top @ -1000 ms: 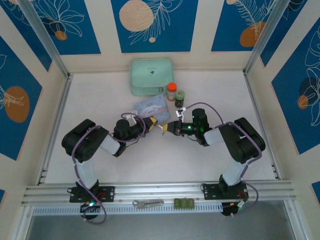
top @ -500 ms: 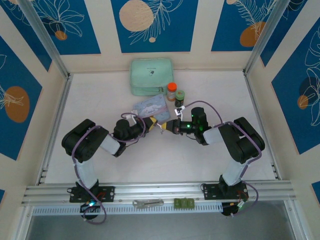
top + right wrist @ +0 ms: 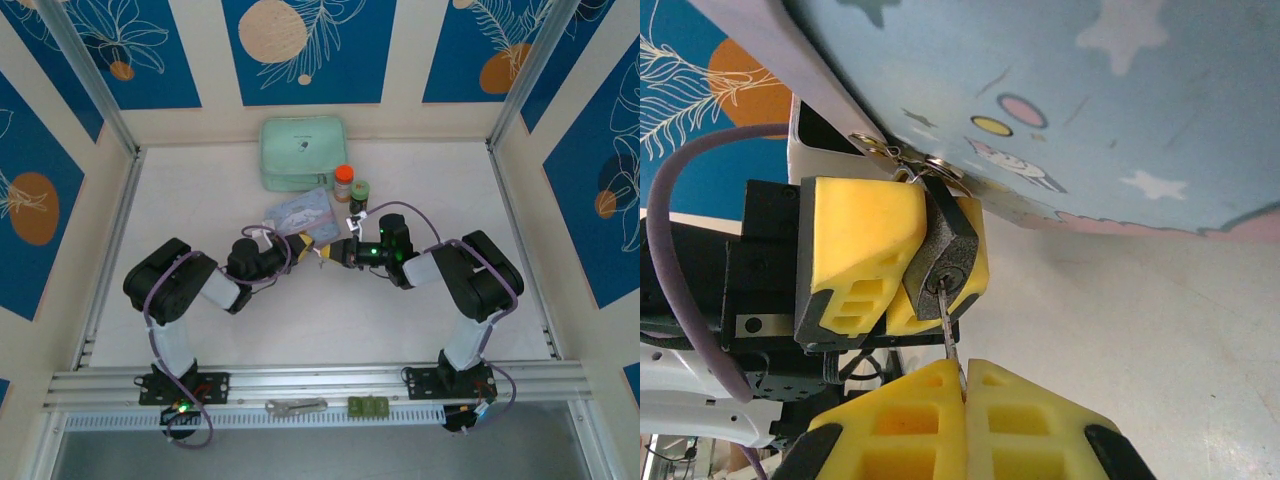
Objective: Unlock the padlock with the key
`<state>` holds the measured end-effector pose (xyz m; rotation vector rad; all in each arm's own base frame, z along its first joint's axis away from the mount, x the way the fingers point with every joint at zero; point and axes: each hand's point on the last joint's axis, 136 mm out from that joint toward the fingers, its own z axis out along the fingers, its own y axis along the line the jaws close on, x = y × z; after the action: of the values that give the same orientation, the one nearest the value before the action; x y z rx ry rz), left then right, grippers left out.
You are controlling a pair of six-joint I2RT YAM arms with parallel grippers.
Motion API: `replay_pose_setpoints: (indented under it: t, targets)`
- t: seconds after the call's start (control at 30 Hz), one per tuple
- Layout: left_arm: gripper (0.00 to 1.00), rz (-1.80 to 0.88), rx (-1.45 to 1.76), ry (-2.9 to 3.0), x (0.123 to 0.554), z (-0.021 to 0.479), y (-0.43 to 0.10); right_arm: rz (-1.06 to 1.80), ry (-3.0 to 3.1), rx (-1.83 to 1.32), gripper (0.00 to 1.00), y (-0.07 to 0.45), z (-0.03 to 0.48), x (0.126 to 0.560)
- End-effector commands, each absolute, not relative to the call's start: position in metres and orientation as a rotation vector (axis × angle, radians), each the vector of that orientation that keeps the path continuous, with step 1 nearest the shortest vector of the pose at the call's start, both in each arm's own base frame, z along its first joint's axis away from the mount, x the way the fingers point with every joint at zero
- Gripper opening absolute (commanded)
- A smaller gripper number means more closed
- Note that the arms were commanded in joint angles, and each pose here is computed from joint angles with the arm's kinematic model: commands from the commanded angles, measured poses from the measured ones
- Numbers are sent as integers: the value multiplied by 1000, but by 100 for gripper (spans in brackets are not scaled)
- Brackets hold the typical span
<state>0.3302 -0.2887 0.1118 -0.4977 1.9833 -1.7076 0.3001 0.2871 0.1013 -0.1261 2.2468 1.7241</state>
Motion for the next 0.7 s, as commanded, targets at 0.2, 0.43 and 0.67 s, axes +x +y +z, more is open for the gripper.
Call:
replay_pose_setpoints:
  t: [0.2, 0.43, 0.67]
  targets:
    - [0, -1806, -272, 1936, 310, 138, -308, 1714, 2257, -108, 0, 300, 120, 323]
    - [0, -1836, -217, 1948, 302, 141, -317, 1691, 2240, -48, 0, 303, 123, 336]
    - [0, -1872, -180, 1948, 297, 147, -323, 1674, 2190, -132, 0, 305, 120, 345]
